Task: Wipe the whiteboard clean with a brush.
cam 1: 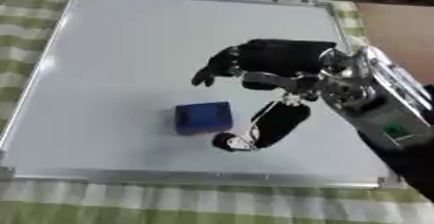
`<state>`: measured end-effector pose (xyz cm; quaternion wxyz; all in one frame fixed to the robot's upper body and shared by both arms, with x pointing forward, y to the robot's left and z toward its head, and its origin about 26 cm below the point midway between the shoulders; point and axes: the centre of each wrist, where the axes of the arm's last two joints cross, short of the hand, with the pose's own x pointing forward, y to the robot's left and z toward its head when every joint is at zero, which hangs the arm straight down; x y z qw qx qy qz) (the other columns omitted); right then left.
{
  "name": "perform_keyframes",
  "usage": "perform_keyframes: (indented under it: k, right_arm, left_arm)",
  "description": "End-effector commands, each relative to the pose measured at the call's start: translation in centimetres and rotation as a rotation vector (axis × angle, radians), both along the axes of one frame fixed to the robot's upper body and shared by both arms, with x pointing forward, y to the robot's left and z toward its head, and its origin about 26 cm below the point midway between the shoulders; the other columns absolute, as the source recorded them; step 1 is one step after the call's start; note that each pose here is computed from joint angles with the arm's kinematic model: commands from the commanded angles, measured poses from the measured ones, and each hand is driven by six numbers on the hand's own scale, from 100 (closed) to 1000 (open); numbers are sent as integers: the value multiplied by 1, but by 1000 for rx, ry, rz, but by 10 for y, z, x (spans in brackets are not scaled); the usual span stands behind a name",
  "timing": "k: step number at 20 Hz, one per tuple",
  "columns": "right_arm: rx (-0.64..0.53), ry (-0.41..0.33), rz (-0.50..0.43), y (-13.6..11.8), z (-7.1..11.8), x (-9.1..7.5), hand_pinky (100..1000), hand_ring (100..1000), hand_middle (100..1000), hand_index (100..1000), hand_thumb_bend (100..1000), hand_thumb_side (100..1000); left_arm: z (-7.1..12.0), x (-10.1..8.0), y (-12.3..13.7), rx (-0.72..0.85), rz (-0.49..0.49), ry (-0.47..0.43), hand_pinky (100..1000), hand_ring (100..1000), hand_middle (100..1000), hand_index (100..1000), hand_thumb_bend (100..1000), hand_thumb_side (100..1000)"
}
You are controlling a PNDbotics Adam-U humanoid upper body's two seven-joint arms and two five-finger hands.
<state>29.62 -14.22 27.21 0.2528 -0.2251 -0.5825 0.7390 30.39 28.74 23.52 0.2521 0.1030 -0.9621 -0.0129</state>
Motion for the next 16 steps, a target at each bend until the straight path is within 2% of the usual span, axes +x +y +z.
perform_keyframes:
  k: [1,10,16]
  right_arm:
    - [-5,-33,-7,1,5,-3,846,884,760,921,399,517]
    - [-12,-105,-91,10,-3,-6,844,885,751,909,344,564]
    - [-27,-129,-108,14,-3,-7,846,888,750,905,333,569]
  left_arm:
    - [10,-3,1,22,-6,-31,732,879,875,920,434,1000]
    - [8,-3,0,10,-11,-24,731,877,871,917,416,1000]
    - [8,-3,-1,10,-16,-24,730,877,870,914,414,1000]
